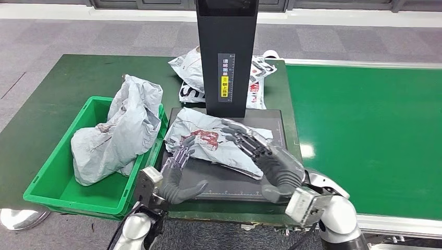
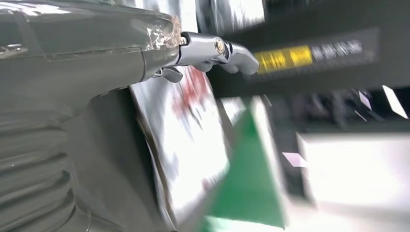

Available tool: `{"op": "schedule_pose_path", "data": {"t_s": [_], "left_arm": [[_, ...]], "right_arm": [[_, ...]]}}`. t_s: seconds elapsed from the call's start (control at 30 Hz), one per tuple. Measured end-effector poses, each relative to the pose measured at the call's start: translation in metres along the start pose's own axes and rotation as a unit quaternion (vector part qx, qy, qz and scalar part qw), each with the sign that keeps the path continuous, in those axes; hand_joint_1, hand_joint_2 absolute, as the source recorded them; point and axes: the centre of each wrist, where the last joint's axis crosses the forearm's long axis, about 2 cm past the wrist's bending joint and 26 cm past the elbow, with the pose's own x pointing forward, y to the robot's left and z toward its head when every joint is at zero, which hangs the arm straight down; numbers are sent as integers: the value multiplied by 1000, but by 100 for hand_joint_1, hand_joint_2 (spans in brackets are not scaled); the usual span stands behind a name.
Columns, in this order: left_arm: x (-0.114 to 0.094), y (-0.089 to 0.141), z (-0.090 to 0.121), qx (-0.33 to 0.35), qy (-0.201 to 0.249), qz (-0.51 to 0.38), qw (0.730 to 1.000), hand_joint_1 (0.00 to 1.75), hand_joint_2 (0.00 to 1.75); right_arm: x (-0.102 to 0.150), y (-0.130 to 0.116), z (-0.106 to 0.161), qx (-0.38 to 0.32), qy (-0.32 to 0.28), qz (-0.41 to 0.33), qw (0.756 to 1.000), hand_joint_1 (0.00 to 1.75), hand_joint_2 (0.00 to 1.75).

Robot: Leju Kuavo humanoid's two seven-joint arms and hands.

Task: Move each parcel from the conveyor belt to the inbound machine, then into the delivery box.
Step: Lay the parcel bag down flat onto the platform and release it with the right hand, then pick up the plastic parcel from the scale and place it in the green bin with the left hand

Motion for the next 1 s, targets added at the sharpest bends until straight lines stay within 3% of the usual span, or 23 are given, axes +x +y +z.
{"op": "schedule_pose_path", "data": {"t_s": [0.13,0.3,0.4,0.53,0.8,1.0], "left_arm": [[4,2,-9,34,34,-176,983,0,175],[20,-9,-54,-13,63,-419,906,0,175],[22,-16,-76,-34,58,-452,889,0,175],[20,-20,-88,-60,68,-480,872,0,175],[-6,-28,-124,-167,145,-528,820,0,175],[-21,-19,-131,-202,212,-551,782,0,175]], "right_arm": [[5,-2,14,-63,29,26,997,0,175],[5,6,12,-118,60,34,991,0,175],[5,10,6,-132,60,30,989,0,175],[5,10,3,-155,74,35,985,0,175],[4,13,-4,-222,111,58,967,0,175],[4,22,2,-241,117,57,962,0,175]]}}
